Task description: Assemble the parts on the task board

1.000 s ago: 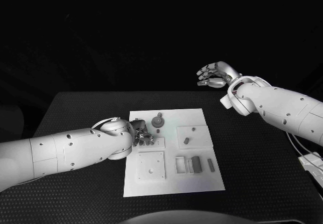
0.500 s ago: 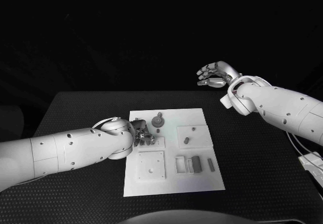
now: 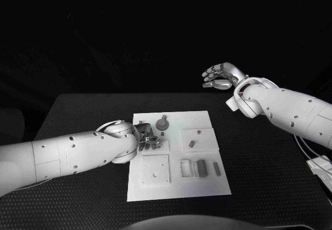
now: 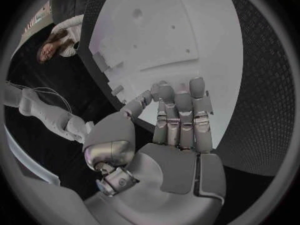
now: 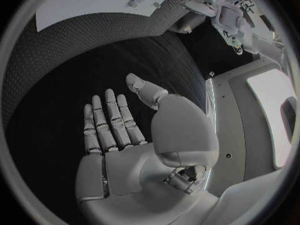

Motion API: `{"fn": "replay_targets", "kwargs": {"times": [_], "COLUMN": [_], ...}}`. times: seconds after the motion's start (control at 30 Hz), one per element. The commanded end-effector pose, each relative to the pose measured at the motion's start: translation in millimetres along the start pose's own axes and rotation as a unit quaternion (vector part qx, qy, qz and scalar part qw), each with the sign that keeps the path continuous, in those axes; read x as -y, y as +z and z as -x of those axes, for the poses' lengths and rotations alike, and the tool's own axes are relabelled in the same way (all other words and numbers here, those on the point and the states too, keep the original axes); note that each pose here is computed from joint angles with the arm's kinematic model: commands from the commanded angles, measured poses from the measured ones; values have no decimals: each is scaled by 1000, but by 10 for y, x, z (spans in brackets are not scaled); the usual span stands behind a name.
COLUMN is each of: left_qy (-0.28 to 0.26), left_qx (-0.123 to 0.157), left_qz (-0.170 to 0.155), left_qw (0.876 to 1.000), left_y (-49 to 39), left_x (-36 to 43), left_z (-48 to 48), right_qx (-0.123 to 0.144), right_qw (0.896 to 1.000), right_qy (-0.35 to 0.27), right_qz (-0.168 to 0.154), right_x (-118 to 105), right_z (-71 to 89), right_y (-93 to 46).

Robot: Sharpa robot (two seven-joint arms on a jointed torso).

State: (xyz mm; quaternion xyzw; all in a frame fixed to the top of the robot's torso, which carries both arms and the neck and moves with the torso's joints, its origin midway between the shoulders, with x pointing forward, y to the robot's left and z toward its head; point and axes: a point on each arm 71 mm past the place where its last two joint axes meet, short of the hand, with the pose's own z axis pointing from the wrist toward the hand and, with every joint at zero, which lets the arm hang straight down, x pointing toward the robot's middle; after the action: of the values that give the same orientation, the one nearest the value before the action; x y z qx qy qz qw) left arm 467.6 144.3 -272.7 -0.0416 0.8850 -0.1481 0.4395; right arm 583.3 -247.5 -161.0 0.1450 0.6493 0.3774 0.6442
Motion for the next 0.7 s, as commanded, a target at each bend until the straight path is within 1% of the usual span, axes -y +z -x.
{"fn": "replay_targets", "kwargs": {"times": [0.03, 0.37, 0.7], "left_qy": [-9, -4, 1], "left_qx": [-10, -7, 0], "left_qz": [-3, 9, 14], "left_qw": [1000, 1000, 1000], "left_y": [-7, -14, -22], "left_x": [14, -25, -55], "left_z": [-17, -9, 4], "right_qx": [-7, -7, -8], "right_qw": [1000, 1000, 1000], "right_qy": [2, 2, 2], "right_qz": [6, 6, 7], "right_x": [-12, -12, -15], "right_z": [-7, -8, -10], "right_y": [3, 3, 3]}}
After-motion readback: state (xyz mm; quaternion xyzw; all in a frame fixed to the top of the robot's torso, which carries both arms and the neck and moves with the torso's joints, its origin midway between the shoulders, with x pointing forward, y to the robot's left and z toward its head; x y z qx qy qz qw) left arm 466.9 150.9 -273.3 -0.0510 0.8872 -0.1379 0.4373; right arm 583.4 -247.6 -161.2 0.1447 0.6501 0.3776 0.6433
